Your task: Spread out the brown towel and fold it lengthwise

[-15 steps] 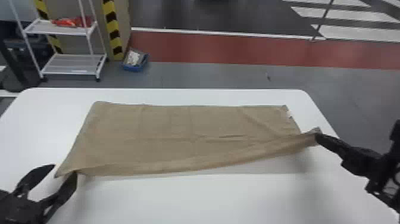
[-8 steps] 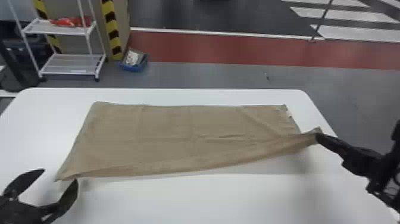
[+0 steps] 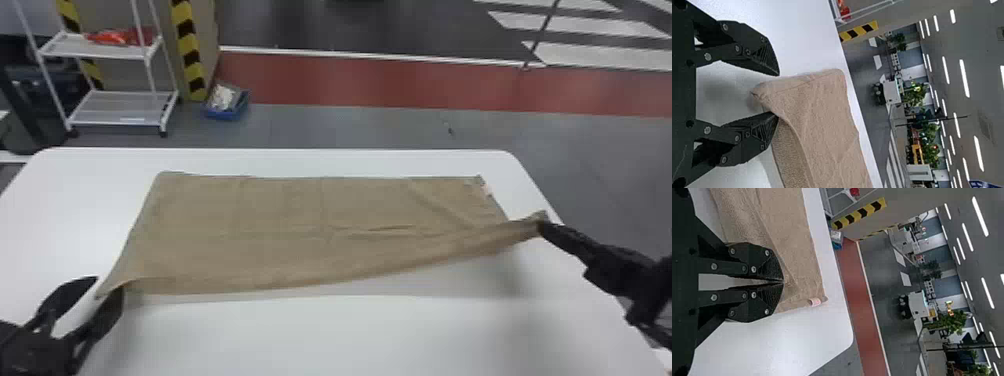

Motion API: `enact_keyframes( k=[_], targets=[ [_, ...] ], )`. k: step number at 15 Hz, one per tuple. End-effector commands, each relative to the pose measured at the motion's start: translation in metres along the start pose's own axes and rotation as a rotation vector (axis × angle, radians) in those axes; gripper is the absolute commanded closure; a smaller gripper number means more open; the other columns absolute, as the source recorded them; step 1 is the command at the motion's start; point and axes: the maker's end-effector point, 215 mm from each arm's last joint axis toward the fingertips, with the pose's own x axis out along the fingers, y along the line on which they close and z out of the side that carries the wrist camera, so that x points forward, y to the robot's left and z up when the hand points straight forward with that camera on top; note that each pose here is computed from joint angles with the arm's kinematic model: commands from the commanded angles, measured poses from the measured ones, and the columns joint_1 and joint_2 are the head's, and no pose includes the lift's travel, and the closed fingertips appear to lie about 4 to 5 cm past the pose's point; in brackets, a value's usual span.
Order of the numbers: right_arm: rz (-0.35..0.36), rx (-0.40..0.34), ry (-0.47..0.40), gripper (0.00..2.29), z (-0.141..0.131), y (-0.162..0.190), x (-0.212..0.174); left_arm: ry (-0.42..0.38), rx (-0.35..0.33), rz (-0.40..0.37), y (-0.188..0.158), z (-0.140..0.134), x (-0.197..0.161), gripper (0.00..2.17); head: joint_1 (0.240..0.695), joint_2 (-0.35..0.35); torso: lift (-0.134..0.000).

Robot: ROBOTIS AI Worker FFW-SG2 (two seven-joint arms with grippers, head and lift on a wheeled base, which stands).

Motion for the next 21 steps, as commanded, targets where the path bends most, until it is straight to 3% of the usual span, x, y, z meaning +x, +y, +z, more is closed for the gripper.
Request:
enact_keyframes(
  k=[1, 8, 15, 21],
  targets=[
    [-0.004, 0.007, -0.011, 1.03, 0.003, -0.004, -0.004, -0.013, 0.006, 0.012, 0.006, 0.009, -0.006, 1.97, 0.695, -0.111, -0.124],
    [-0.005, 0.036, -0.017, 1.03, 0.007, -0.012, -0.016, -0.041, 0.059, 0.034, 0.018, 0.051, -0.059, 1.97, 0.695, -0.113, -0.124],
    [0.006, 0.032, -0.021, 1.03, 0.011, -0.006, -0.028, -0.032, 0.057, 0.042, 0.015, 0.057, -0.061, 1.97, 0.695, -0.126, -0.124],
    [-0.011, 0.043, -0.045, 1.03, 0.041, -0.01, 0.006, -0.036, 0.042, 0.087, 0.027, 0.08, -0.039, 1.97, 0.695, -0.135, -0.124]
  ],
)
